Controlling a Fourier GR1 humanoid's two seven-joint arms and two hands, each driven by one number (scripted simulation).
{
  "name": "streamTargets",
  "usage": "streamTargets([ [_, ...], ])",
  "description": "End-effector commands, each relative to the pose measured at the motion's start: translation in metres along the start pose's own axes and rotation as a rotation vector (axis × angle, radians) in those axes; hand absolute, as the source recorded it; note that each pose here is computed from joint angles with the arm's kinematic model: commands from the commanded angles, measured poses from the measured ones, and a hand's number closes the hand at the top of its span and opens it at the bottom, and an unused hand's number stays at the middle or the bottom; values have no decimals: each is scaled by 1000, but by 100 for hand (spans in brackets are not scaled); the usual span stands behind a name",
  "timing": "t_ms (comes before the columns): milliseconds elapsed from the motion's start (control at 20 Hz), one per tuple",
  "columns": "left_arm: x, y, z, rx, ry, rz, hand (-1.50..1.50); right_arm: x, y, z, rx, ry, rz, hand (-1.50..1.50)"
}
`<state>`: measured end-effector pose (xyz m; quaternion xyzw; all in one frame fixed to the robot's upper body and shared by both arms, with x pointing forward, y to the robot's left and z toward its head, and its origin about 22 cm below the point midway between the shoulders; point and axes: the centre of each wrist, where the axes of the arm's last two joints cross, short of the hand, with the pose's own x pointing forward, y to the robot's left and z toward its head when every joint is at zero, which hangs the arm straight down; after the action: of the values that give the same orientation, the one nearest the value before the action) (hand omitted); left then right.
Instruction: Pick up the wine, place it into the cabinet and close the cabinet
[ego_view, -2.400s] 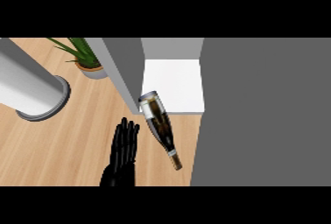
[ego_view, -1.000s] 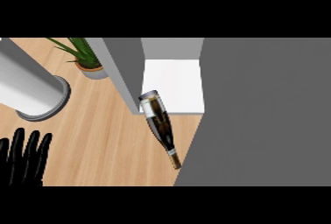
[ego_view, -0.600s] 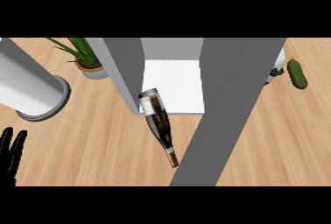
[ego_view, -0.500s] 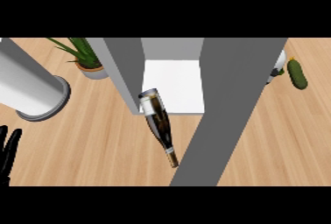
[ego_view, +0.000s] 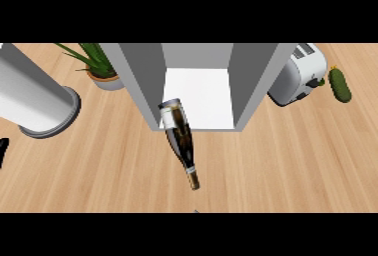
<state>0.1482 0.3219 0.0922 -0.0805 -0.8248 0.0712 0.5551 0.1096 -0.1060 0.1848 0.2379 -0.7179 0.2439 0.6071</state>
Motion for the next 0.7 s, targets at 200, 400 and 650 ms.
streamTargets([
  [200,1,-3,-9,-24,15,56,-150,6,39,-34,54,-114,36,150],
  [400,2,1,-16,-33,6,59,-150,17,32,-49,61,-86,40,150],
  [650,-3,-14,-12,-41,12,82,-150,23,33,-73,76,-98,3,150],
])
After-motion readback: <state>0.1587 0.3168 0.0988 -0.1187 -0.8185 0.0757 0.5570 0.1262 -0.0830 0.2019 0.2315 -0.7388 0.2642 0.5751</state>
